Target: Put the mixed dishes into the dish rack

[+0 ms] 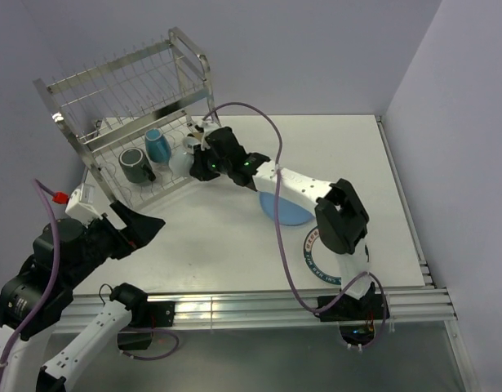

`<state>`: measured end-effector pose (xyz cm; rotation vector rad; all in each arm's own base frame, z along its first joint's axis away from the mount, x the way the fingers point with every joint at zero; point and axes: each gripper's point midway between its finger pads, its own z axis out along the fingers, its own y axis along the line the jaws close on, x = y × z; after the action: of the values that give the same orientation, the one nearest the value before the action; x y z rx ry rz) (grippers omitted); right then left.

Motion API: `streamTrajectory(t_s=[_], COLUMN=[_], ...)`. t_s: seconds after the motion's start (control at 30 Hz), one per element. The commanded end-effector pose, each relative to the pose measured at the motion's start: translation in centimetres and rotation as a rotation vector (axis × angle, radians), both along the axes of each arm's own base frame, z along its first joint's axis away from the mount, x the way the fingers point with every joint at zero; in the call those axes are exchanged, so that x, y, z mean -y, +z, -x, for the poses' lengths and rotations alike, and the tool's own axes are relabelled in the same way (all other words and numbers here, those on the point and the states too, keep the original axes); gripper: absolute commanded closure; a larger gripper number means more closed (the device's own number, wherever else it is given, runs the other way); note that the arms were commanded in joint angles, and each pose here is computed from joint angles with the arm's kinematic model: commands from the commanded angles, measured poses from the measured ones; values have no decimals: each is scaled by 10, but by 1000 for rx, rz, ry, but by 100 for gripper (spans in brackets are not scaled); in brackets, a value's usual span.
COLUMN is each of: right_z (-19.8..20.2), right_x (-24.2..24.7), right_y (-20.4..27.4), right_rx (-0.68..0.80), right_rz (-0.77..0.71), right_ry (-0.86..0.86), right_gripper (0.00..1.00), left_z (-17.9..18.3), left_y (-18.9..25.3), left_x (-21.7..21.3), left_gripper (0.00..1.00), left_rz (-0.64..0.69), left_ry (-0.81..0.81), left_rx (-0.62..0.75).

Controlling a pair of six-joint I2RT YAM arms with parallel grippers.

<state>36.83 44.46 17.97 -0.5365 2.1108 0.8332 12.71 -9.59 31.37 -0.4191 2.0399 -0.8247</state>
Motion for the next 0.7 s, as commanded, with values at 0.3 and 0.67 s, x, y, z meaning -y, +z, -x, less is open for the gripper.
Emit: streamTrajectory(t_s=[0.3,0.67], right_z=[-41,-66], right_x=[-77,-97], right_y=[31,-12], right_rx=[193,208], right_rz=[-80,-1], right_ry=[0,-10], right_gripper=[100,100], left_z=[13,21], left_y=[13,12], left_x=[-13,-18], left_gripper=[1,1], left_rz=[24,40], left_ry=[52,68], left_rx=[3,-7])
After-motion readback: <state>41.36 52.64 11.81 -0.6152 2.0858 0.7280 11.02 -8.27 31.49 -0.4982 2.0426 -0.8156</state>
